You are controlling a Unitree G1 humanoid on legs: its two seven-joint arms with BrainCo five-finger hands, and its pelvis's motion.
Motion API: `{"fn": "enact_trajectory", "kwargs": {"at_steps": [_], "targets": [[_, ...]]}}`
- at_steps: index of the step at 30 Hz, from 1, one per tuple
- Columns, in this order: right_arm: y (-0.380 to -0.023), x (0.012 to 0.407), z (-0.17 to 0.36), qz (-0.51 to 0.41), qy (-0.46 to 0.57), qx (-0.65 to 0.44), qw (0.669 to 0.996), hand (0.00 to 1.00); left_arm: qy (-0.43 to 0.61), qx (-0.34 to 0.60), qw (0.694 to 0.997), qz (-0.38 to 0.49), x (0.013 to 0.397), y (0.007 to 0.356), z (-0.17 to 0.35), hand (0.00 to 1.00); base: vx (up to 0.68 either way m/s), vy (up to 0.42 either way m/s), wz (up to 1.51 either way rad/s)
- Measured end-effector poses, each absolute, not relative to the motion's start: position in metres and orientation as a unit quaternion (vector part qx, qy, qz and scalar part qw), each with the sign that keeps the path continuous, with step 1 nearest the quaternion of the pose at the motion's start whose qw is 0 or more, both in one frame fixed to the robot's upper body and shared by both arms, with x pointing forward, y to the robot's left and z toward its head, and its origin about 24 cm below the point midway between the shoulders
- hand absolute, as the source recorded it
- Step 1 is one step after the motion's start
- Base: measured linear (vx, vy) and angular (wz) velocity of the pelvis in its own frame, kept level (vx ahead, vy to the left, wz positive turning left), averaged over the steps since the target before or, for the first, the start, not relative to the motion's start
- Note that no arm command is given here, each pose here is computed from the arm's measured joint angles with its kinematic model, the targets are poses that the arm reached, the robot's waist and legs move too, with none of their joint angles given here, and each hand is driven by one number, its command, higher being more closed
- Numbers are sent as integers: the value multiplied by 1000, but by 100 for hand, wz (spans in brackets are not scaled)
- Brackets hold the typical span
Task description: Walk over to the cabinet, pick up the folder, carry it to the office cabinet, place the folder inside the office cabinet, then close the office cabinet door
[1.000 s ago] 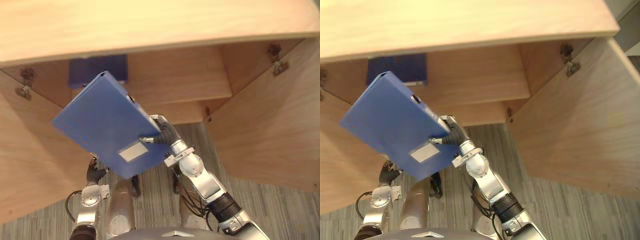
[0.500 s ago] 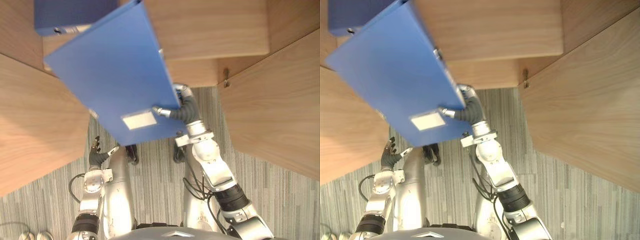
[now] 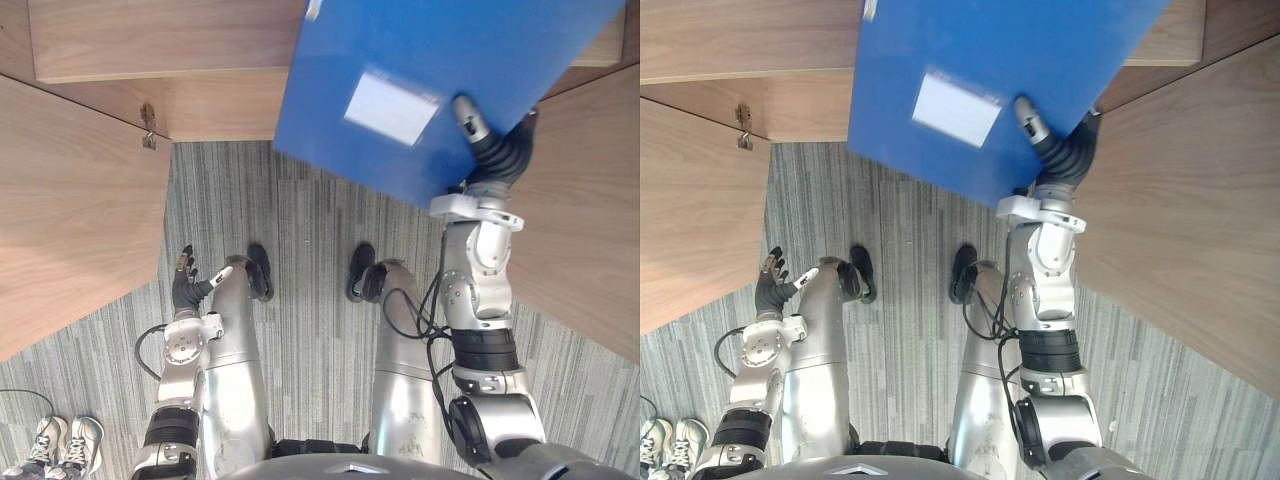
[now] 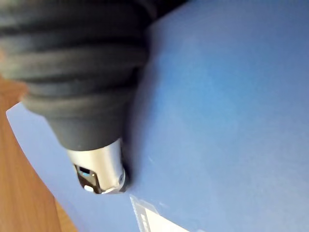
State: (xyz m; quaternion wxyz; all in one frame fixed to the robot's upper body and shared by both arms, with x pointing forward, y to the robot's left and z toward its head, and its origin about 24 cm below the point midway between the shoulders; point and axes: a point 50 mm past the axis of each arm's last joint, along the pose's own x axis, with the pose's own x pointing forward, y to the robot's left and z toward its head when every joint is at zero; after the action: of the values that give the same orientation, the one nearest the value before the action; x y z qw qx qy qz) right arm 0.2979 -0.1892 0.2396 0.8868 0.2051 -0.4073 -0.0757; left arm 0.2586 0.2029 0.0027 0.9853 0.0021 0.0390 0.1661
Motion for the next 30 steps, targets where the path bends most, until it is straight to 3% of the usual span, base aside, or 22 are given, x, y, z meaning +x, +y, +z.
{"fn": "enact_trajectory", "kwargs": {"at_steps": [14,22,28,29,30], "targets": [[-201,341,316,-31,-408,375,832,100,-7,-37,988,152,273,190,27,0,-19,-51,8],[-220,344,339,-40,-413,502,759,100,-22,-54,987,147,272,188,32,0,-29,-42,10],[-217,342,361,-24,-423,537,729,100,-28,-55,988,141,273,185,34,0,-36,-30,6],[-218,343,366,-24,-422,540,728,0,-28,-56,988,140,273,184,34,0,-33,-35,9],[-219,343,367,-26,-421,541,728,0,-28,-59,988,140,273,184,34,0,-36,-38,9]]}}
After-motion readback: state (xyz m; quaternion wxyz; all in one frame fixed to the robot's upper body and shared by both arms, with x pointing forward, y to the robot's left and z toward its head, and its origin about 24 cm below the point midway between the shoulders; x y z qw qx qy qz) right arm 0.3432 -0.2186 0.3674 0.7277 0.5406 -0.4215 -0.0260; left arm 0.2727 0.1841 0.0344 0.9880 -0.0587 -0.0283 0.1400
